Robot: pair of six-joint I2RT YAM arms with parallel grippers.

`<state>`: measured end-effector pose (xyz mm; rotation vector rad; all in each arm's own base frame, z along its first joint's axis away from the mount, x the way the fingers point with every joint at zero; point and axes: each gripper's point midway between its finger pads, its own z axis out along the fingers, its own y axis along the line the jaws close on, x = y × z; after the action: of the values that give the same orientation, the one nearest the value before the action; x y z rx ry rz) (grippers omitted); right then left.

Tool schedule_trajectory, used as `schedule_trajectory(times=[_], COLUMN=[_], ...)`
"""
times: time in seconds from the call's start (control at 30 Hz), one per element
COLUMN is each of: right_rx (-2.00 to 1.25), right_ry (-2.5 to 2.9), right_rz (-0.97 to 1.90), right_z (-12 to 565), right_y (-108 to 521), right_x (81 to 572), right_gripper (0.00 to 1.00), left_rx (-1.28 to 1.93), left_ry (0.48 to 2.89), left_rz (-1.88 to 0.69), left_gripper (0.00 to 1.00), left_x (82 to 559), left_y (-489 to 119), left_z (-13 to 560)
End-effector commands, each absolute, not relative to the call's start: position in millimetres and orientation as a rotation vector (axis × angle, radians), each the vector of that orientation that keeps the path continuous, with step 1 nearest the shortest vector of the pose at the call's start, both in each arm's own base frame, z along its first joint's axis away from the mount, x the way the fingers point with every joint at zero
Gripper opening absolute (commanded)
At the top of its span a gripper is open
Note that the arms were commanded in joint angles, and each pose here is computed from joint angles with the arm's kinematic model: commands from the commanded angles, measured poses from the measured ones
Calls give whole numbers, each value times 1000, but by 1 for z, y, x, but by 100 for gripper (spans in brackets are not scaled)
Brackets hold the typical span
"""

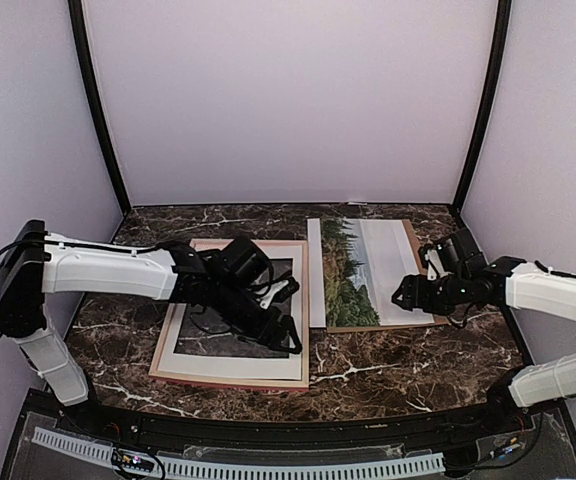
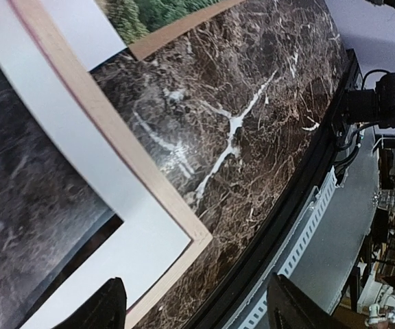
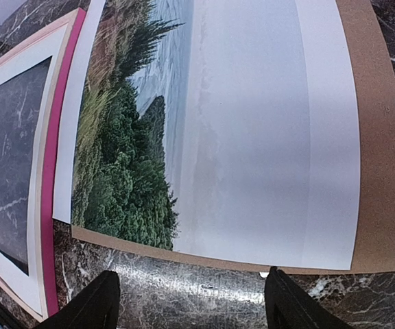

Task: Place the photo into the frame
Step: Adjust the mat board under the glass panel.

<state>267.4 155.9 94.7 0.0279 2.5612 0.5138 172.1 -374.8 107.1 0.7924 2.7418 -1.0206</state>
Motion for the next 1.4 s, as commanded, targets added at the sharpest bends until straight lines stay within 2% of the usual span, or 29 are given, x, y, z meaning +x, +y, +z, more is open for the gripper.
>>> schedule_trajectory(times=[0.0,0.43,0.77,1.17,1.37], right_rx=[47,53,71,86,97], right_ry=[2553,2576,2593,2556,2548], right_rz=[504,494,491,355,307], right_z=[95,83,70,83,85], right_y=[151,149,146,127,116], right_x=[266,263,255,261,273], right_gripper=[74,74,74,75,76], left_rx=[948,1031,1035,1053,1007], left_ry=[2682,2796,2828,2638,2521], left_rz=[-1110,-1064,-990,-993,-895], left_gripper=[73,73,73,76,88], left_x=[161,142,141,159,187], left_y=[-408,-416,-409,-419,-426], left_z=[105,58,48,99,130])
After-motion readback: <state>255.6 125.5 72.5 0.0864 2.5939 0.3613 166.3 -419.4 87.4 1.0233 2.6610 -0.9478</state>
